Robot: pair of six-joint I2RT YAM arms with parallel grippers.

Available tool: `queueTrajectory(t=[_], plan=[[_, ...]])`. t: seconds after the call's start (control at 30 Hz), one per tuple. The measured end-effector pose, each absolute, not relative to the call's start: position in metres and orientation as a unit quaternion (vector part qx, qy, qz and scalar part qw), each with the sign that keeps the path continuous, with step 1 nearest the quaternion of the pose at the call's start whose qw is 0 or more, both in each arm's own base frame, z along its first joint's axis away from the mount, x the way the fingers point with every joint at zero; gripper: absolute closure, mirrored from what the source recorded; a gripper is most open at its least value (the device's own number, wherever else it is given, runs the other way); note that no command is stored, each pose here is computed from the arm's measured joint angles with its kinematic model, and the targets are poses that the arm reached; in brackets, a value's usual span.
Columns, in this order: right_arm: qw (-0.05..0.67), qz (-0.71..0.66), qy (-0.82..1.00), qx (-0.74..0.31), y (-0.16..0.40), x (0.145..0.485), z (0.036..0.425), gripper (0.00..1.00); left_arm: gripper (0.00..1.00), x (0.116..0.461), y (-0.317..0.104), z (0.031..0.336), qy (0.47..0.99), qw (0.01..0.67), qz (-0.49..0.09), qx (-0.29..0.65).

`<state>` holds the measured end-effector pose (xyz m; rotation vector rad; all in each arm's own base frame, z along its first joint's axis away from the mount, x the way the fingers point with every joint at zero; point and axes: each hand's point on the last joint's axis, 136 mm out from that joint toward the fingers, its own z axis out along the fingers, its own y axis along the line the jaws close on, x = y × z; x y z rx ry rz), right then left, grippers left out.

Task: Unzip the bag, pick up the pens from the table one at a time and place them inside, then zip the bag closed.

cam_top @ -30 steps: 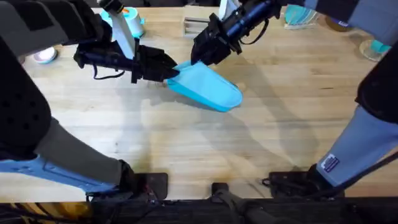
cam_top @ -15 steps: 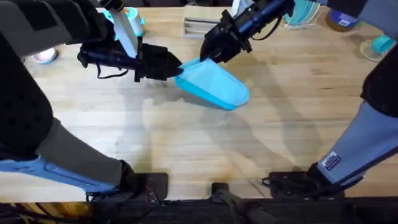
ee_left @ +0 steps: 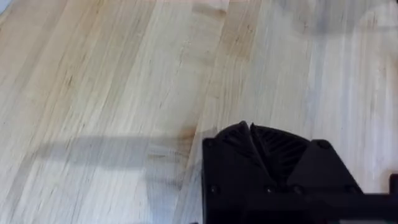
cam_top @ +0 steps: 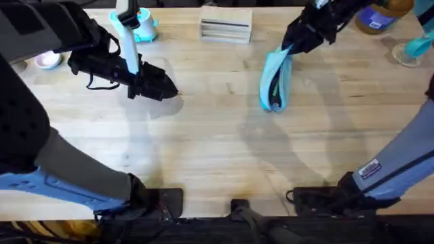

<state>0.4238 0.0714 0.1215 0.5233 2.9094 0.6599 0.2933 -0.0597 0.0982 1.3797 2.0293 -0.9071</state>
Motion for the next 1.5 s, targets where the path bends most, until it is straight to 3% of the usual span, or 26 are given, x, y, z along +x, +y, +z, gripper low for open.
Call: queueTrajectory(t=[0.4, 0.77, 1.3, 1.37, 1.4, 1.43, 1.5], plan=[[0.044, 0.258, 0.957, 0.126, 0.094, 0.416, 0.127, 0.969, 0.96, 0.292, -0.058, 0.096, 0.751, 0.254, -0.331, 0.512], [0.036, 0.284, 0.958, 0.007, 0.158, 0.393, 0.141, 0.969, 0.961, 0.292, -0.058, 0.096, 0.751, 0.254, -0.331, 0.512], [0.023, 0.277, 0.929, -0.246, 0.33, 0.292, 0.143, 0.951, 0.961, 0.292, -0.058, 0.096, 0.751, 0.254, -0.331, 0.512], [0.023, 0.269, 0.927, -0.26, 0.338, 0.283, 0.142, 0.68, 0.961, 0.292, -0.058, 0.096, 0.751, 0.254, -0.331, 0.512], [0.03, 0.255, 0.927, -0.272, 0.342, 0.277, 0.141, 0.261, 0.961, 0.292, -0.058, 0.096, 0.751, 0.253, -0.332, 0.511], [0.033, 0.251, 0.928, -0.274, 0.342, 0.277, 0.142, 0.109, 0.961, 0.292, -0.058, 0.096, 0.751, 0.253, -0.332, 0.511], [0.04, 0.246, 0.929, -0.274, 0.341, 0.279, 0.142, 0.012, 0.961, 0.291, -0.058, 0.096, 0.752, 0.252, -0.332, 0.511]])
